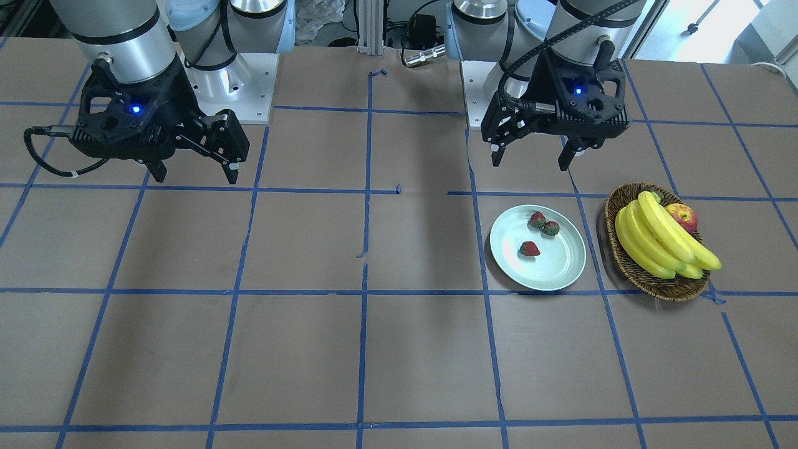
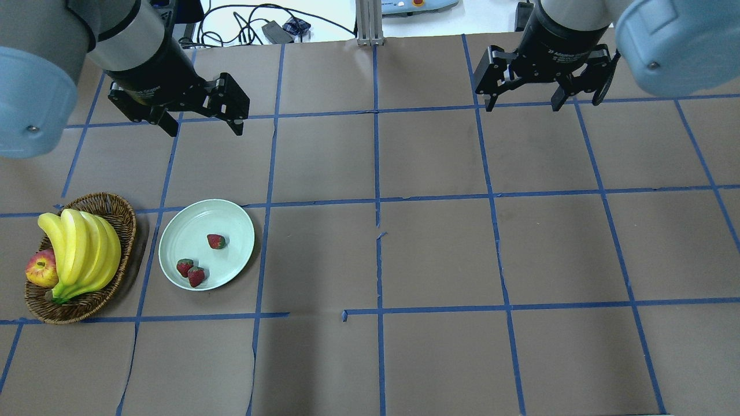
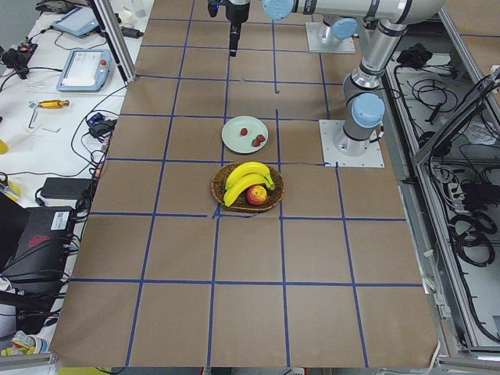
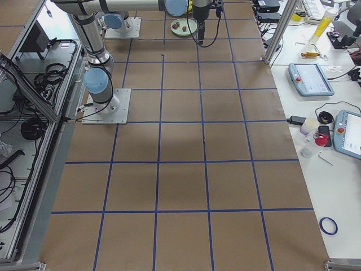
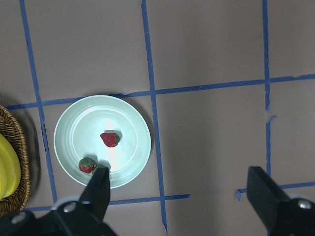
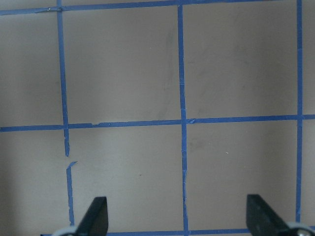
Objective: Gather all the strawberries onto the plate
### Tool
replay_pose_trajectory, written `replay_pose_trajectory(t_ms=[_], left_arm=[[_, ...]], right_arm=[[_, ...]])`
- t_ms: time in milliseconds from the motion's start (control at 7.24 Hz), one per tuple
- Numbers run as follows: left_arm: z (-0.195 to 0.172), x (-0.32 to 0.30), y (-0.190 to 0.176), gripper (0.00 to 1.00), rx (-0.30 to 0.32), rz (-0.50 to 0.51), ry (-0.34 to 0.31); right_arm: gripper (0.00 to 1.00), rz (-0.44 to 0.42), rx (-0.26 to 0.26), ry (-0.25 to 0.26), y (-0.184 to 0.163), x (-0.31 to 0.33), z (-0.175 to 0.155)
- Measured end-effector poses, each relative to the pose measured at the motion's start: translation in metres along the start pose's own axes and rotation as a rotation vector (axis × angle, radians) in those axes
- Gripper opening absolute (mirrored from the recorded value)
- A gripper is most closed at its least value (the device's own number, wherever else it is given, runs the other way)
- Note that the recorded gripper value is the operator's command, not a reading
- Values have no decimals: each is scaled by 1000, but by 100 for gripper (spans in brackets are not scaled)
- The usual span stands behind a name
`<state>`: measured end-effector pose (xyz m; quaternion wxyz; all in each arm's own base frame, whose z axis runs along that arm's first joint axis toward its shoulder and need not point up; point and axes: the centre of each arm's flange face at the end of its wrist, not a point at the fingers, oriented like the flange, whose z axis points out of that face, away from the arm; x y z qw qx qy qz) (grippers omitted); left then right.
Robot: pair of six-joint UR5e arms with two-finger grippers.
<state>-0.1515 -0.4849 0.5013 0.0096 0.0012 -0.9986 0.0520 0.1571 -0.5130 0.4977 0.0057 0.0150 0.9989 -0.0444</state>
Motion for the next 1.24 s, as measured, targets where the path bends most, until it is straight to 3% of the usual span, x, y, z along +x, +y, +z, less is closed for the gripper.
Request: replay_pose_trajectory(t_ms=[1243], left_arm=[[11, -1, 6, 100, -28, -34, -4]], right_arm=[[100, 8, 2, 18, 3, 2, -9]])
